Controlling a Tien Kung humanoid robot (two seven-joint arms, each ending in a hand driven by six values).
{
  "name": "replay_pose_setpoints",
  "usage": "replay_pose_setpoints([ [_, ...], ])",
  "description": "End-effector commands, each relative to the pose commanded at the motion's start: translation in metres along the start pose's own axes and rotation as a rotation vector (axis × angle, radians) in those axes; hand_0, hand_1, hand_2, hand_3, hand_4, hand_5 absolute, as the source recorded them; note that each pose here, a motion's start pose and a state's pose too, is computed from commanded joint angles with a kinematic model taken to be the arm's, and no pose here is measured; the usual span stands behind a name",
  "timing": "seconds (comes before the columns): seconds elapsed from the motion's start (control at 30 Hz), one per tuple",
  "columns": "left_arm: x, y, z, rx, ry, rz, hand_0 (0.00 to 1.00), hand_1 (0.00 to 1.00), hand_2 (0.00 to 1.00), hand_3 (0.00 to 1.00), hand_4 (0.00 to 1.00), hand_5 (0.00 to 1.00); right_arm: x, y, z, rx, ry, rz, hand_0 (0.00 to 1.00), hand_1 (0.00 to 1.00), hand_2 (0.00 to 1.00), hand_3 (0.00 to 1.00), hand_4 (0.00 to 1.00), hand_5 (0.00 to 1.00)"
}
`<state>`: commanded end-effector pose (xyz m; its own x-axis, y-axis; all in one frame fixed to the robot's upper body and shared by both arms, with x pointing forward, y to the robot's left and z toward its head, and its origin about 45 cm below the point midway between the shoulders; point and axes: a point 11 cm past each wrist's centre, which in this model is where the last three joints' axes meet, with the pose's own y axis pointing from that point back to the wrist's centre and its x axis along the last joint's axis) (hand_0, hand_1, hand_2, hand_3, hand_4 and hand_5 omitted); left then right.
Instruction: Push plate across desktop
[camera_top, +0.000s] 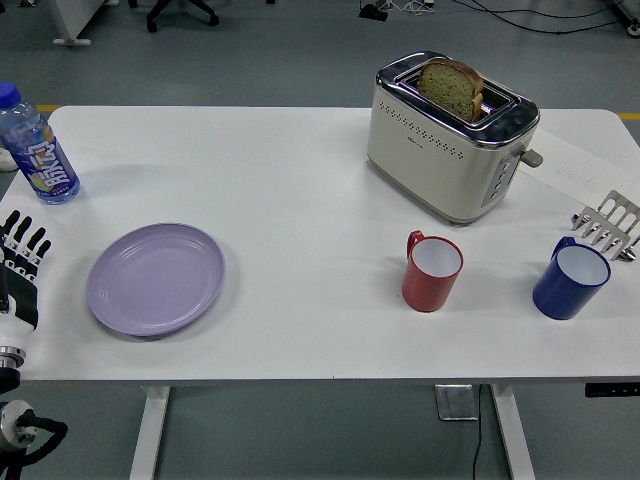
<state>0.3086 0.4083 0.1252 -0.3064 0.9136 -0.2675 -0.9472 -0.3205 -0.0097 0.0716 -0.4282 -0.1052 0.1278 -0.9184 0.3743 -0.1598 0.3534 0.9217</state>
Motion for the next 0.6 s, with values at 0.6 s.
replay_pose_setpoints([
  [0.6, -0.021, 0.017, -0.026, 0.055, 0.013, -0.049, 0.905, 0.923, 0.961, 0.925, 0.509, 0.998, 0.002, 0.0, -0.001, 0.004, 0.002, 0.001, 0.603, 0.546, 0.653, 0.612, 0.148, 0.343],
])
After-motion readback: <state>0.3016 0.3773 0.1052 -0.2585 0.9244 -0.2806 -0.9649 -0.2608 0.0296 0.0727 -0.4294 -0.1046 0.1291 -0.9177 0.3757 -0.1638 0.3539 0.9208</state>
